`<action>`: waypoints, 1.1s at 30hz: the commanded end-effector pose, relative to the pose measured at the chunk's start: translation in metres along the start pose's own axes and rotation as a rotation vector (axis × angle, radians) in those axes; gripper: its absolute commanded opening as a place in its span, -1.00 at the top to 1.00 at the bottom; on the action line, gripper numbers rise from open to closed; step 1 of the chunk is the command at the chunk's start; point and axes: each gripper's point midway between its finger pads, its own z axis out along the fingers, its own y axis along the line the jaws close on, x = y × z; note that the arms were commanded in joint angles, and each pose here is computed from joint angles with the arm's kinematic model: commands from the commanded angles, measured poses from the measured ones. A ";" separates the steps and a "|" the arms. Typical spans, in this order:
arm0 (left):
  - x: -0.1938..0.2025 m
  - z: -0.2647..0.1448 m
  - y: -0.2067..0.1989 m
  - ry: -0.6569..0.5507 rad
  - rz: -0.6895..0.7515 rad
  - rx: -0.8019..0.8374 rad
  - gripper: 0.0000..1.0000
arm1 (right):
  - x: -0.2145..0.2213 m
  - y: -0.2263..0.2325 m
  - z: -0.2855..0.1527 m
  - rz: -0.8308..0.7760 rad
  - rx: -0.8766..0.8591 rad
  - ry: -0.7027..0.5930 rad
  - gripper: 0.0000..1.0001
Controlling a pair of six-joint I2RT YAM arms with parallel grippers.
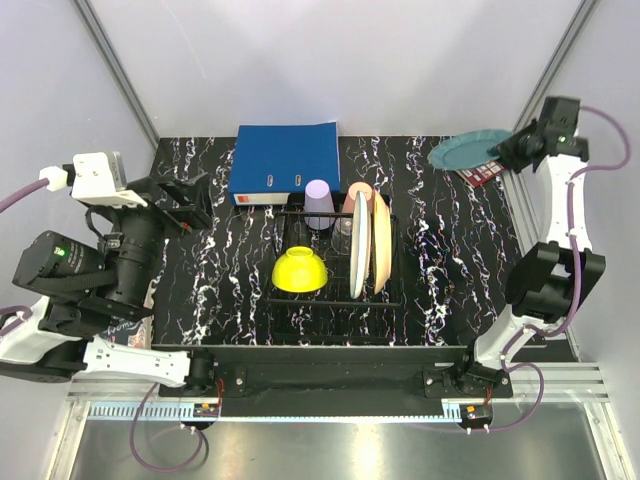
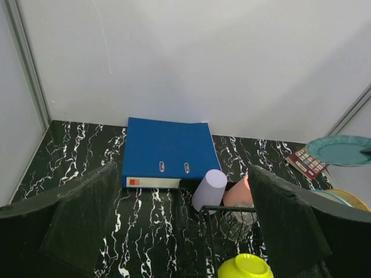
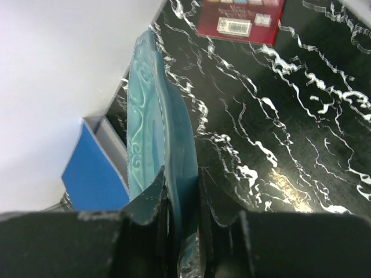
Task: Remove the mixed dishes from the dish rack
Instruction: Place the plate at the center of the board.
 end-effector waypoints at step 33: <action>0.063 -0.011 -0.050 0.234 -0.045 0.145 -0.98 | 0.024 0.016 0.165 0.008 -0.438 0.012 1.00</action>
